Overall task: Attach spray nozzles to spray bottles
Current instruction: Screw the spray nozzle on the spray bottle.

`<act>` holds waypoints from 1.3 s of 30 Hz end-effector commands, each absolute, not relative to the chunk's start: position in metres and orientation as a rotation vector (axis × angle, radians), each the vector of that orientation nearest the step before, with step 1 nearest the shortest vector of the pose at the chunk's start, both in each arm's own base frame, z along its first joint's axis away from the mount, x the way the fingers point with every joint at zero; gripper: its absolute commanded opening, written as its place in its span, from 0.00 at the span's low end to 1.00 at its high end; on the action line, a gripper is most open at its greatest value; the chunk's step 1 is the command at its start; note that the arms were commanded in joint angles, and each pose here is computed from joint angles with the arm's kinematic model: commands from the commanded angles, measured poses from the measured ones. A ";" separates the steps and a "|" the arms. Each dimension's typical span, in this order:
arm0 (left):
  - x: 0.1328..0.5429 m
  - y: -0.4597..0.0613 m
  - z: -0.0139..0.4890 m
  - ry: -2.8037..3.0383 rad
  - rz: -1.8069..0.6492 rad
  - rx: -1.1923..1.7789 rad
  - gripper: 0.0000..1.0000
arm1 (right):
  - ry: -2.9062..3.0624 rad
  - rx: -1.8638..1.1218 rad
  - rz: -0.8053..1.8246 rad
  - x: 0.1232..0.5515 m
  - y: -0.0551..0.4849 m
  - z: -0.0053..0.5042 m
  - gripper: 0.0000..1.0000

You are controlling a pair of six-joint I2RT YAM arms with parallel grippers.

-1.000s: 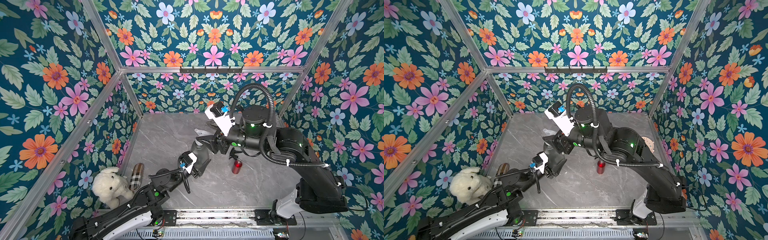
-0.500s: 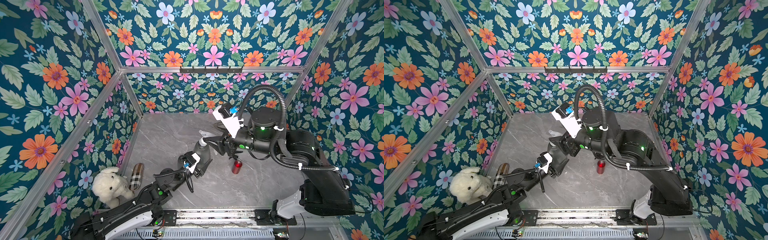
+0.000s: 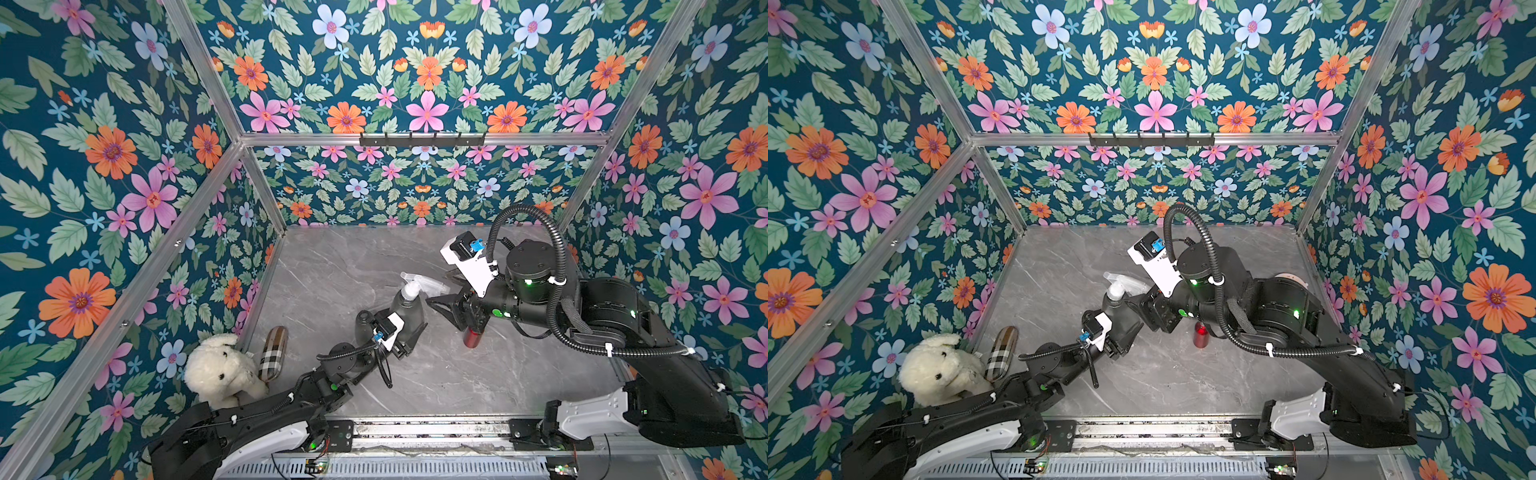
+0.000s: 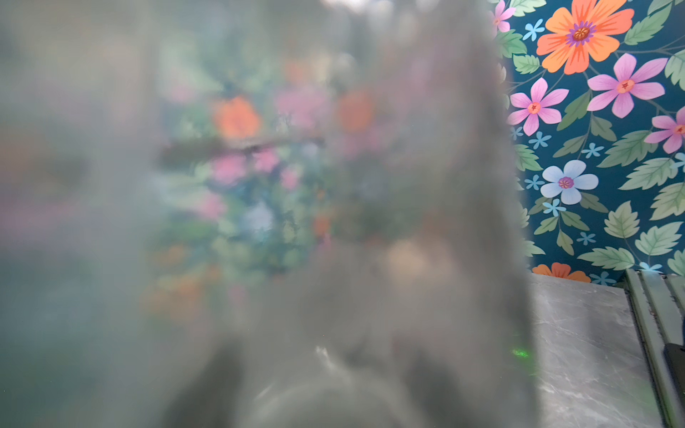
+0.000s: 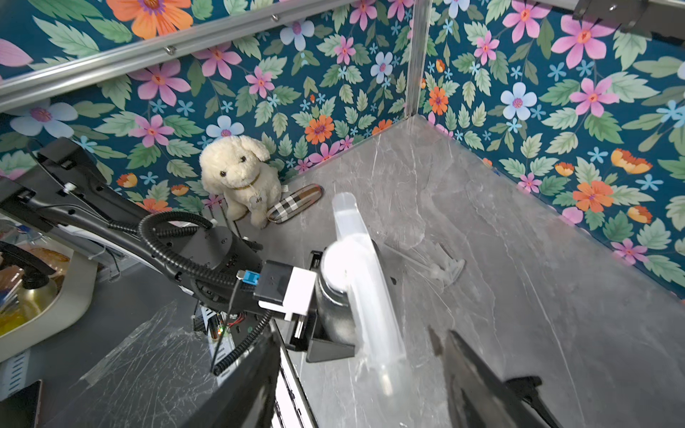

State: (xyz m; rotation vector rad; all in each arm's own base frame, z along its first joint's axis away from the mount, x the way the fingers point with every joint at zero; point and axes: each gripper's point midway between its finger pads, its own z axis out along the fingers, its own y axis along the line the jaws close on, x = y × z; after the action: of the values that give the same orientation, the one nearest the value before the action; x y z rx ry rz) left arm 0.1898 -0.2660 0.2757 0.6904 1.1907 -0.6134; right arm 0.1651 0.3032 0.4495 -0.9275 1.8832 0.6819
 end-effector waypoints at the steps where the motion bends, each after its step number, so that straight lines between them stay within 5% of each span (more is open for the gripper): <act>1: 0.185 -0.260 0.294 1.120 -0.636 0.646 0.00 | 1.922 -0.899 0.716 0.167 0.303 0.445 0.65; 22: 0.186 -0.259 0.276 1.150 -0.607 0.674 0.00 | 1.999 -0.994 0.723 0.173 0.330 0.432 0.12; 39: 0.188 -0.267 0.266 1.176 -0.589 0.723 0.00 | 2.034 -1.113 0.543 0.180 0.350 0.424 0.02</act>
State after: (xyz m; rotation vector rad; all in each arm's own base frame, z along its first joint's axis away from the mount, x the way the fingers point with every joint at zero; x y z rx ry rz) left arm 0.1963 -0.2608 0.2524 0.6761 1.2559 -0.5793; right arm 0.1814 0.3467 0.4345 -1.0653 2.0155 0.5767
